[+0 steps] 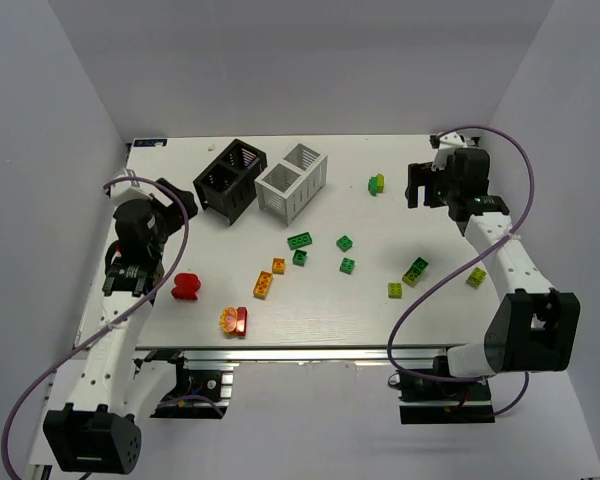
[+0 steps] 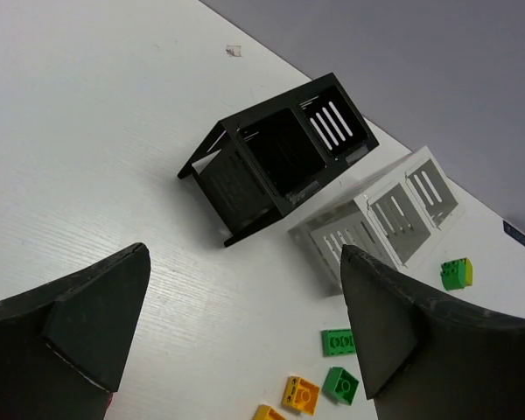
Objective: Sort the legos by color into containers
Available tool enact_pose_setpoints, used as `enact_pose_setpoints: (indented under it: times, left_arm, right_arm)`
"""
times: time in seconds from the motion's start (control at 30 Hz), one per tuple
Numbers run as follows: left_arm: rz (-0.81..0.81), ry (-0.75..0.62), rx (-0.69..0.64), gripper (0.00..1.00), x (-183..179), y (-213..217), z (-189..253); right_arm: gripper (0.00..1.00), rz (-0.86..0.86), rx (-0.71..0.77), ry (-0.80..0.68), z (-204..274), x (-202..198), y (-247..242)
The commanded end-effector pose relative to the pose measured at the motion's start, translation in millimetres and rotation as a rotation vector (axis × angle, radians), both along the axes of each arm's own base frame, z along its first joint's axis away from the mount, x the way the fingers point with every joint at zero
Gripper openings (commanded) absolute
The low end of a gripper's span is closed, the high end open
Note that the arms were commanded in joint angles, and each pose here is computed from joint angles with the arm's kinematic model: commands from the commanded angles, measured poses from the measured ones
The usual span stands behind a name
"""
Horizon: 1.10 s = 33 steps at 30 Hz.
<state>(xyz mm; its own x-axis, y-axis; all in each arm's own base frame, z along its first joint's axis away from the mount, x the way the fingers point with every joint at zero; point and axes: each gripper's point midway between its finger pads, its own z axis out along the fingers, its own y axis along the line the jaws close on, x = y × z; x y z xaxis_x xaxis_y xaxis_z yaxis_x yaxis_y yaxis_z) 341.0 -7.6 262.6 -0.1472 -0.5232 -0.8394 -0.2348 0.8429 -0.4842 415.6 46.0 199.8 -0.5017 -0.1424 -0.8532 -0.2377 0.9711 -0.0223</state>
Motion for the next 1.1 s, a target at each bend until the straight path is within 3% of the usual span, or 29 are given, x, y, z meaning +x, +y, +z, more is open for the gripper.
enact_pose_setpoints:
  times: [0.0, 0.1, 0.13, 0.17, 0.2, 0.27, 0.3, 0.37, 0.53, 0.57, 0.6, 0.67, 0.7, 0.73, 0.8, 0.87, 0.9, 0.93, 1.0, 1.07]
  left_arm:
    - [-0.029, -0.018, -0.019, 0.98, -18, -5, 6]
    - [-0.023, -0.015, -0.042, 0.98, -32, -5, 2]
    - [-0.019, -0.018, -0.054, 0.98, -38, -5, 1]
    - [-0.016, -0.01, -0.053, 0.98, -38, -5, -3]
    - [-0.006, -0.012, -0.065, 0.98, -43, -4, -3]
    - [0.004, 0.004, -0.071, 0.98, -47, -3, -9]
    - [0.008, 0.002, -0.082, 0.98, -50, -3, -9]
    - [0.02, 0.026, -0.089, 0.98, -53, -2, -16]
    - [0.052, 0.103, -0.113, 0.98, -55, 1, -35]
    - [0.057, 0.117, -0.116, 0.96, -54, 1, -38]
    - [0.062, 0.135, -0.12, 0.91, -55, 1, -42]
    - [0.064, 0.161, -0.124, 0.75, -53, 1, -48]
    - [0.064, 0.168, -0.132, 0.49, -52, 0, -50]
    - [0.068, 0.183, -0.133, 0.35, -50, 0, -53]
    - [0.098, 0.207, -0.14, 0.15, -48, 3, -57]
    - [0.124, 0.246, -0.146, 0.15, -45, 6, -66]
    - [0.144, 0.269, -0.16, 0.23, -45, 8, -71]
    - [0.154, 0.28, -0.168, 0.49, -45, 9, -73]
    - [0.187, 0.331, -0.186, 0.71, -45, 15, -85]
    - [0.202, 0.364, -0.204, 0.85, -44, 22, -93]
  right_arm:
    - [0.9, 0.042, 0.039, -0.018, 18, -12, 9]
    - [0.9, 0.257, -0.005, -0.068, 26, -29, 30]
    - [0.9, 0.464, -0.055, -0.091, 22, -49, 47]
    - [0.9, 0.528, -0.012, -0.101, 25, -55, 59]
    - [0.89, 0.658, -0.102, -0.171, 30, -66, 67]
    - [0.9, 0.862, -0.099, -0.183, 15, -99, 88]
    - [0.89, 0.968, -0.176, -0.235, 12, -108, 92]
    - [0.89, 1.116, -0.147, -0.239, 3, -141, 106]
    - [0.89, 1.152, -0.016, -0.231, 3, -161, 120]
    - [0.84, 1.144, -0.004, -0.22, 1, -161, 120]
    - [0.8, 1.135, 0.016, -0.203, -1, -160, 122]
    - [0.57, 1.11, 0.063, -0.173, 0, -158, 124]
    - [0.49, 1.101, 0.081, -0.153, -2, -156, 124]
    - [0.34, 1.086, 0.12, -0.123, -1, -156, 126]
    - [0.31, 1.069, 0.143, -0.106, 0, -150, 129]
    - [0.54, 1.035, 0.151, -0.081, -2, -145, 128]
    - [0.64, 1.026, 0.142, -0.085, -3, -141, 130]
    - [0.77, 1.005, 0.125, -0.085, -4, -137, 128]
    - [0.84, 0.983, 0.128, -0.067, -9, -133, 127]
    - [0.85, 0.969, 0.127, -0.056, -11, -130, 127]
